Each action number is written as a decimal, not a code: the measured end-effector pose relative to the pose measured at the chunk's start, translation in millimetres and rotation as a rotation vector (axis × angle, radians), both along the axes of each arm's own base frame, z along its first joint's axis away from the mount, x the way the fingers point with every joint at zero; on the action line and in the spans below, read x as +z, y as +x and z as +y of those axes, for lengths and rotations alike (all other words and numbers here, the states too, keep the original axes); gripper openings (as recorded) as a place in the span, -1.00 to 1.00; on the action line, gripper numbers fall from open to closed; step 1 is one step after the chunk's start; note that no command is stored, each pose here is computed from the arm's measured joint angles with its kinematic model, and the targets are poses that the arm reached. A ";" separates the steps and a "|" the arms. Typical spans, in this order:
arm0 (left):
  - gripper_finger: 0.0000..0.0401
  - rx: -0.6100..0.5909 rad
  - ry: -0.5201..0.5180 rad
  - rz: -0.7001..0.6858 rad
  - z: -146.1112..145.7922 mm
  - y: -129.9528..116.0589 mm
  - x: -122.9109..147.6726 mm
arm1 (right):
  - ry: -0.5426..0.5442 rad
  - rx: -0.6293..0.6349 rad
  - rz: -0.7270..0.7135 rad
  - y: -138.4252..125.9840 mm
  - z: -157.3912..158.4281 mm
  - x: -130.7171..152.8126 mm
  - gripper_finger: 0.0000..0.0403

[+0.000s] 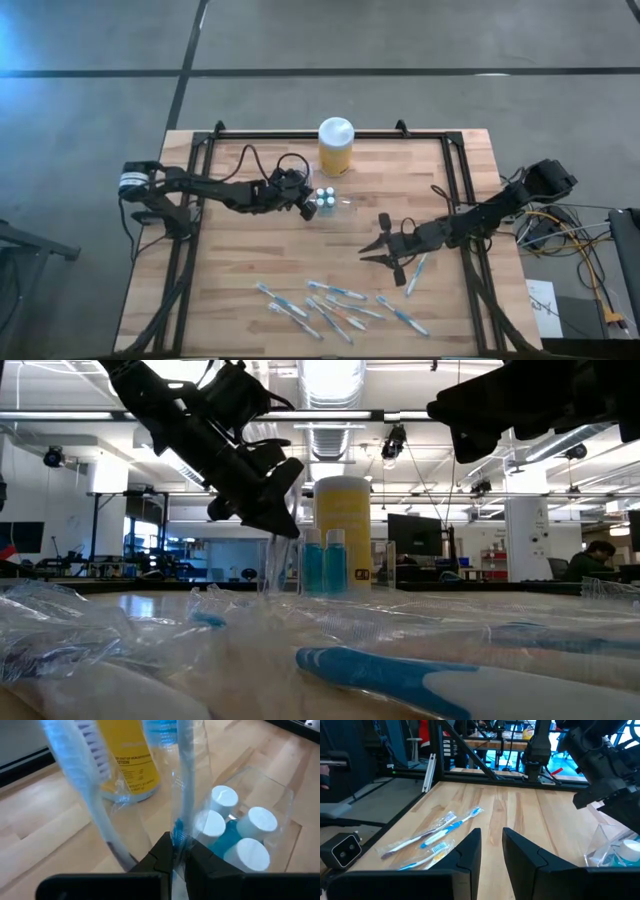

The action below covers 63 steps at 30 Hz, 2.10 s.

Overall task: Pick & Place toothbrushing station
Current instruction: Put the blue toothbrush into the transparent organizer

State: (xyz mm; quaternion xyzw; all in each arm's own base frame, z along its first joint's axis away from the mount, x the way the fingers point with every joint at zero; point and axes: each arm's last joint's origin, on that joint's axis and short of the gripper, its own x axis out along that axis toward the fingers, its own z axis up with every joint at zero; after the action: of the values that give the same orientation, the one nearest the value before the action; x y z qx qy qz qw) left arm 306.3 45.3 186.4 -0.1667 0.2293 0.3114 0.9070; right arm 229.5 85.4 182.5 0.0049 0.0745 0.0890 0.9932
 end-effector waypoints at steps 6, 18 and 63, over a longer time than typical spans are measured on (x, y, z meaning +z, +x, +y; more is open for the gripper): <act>-0.73 0.013 -0.001 -0.003 -0.1 -0.2 0.0 | 0.000 0.000 0.000 0.0 0.0 -0.1 -0.66; -0.04 -0.002 -0.071 -0.036 -2.5 -4.1 6.8 | 0.014 0.000 0.005 0.0 0.0 -0.3 -0.60; -0.12 -0.635 0.236 -0.177 -178.4 -86.8 84.7 | 0.270 -0.082 0.155 5.3 0.6 -22.1 -0.66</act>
State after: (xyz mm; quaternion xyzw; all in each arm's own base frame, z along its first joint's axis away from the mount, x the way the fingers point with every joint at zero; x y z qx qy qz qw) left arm 219.5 -133.1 271.2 -0.0075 0.1526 0.0226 0.9880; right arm 234.8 86.0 160.4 0.1483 0.1378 0.0572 0.9776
